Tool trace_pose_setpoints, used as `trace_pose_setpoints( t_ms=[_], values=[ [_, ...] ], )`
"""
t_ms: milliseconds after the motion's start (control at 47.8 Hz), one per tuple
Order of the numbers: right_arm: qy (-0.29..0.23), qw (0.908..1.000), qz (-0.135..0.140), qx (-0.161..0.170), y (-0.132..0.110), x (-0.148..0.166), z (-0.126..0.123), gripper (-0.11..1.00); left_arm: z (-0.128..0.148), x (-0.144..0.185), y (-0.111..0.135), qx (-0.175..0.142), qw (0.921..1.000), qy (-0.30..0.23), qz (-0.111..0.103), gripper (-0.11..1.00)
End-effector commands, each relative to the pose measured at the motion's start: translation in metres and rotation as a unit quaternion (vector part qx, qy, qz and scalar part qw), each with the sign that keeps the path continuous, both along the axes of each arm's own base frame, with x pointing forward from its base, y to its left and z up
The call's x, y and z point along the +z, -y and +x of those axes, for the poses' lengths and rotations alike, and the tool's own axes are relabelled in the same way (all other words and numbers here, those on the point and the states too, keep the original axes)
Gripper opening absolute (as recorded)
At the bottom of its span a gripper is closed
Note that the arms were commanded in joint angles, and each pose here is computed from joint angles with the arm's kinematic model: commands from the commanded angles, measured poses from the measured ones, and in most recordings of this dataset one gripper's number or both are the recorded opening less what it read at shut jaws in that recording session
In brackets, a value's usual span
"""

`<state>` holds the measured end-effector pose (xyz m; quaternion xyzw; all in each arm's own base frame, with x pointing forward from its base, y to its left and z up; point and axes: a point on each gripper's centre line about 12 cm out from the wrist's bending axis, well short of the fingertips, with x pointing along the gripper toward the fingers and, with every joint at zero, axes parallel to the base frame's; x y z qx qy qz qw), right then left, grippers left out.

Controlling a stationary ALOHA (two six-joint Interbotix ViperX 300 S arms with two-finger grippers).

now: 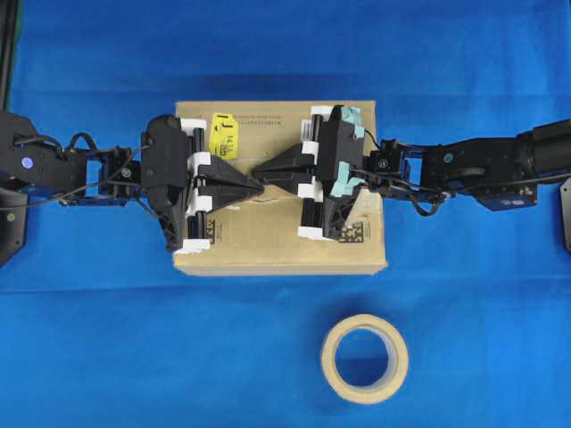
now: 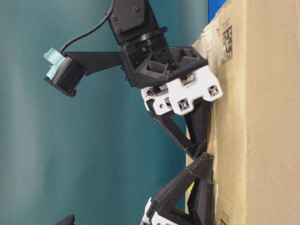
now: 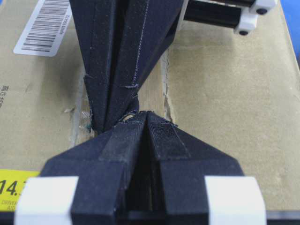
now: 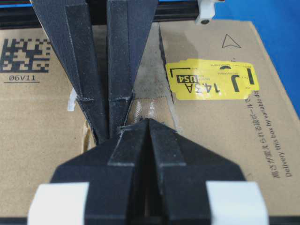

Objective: Apply tape along the seams of the closed cardboard box to seal it securely.
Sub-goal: 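Smooth the tape outward with both grippers sliding apart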

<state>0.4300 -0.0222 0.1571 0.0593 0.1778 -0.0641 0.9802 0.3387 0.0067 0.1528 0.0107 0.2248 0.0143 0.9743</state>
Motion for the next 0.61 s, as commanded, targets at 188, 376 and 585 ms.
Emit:
trace_pose_setpoints(
  t_ms=[188, 376, 585],
  values=[
    [-0.014, 0.9995, 0.029, -0.004, -0.018, -0.009, -0.012, 0.0, -0.007, -0.006, 0.003, -0.004, 0.9999, -0.011, -0.002, 0.0],
    [-0.026, 0.9988, 0.04, -0.005, -0.025, -0.014, -0.024, 0.0, -0.014, -0.01, 0.003, 0.0, 0.9998, -0.02, -0.011, 0.0],
    [-0.043, 0.9975, 0.054, -0.017, -0.027, -0.021, -0.045, 0.0, -0.025, -0.016, 0.003, 0.002, 0.9994, -0.033, -0.014, 0.0]
  ],
)
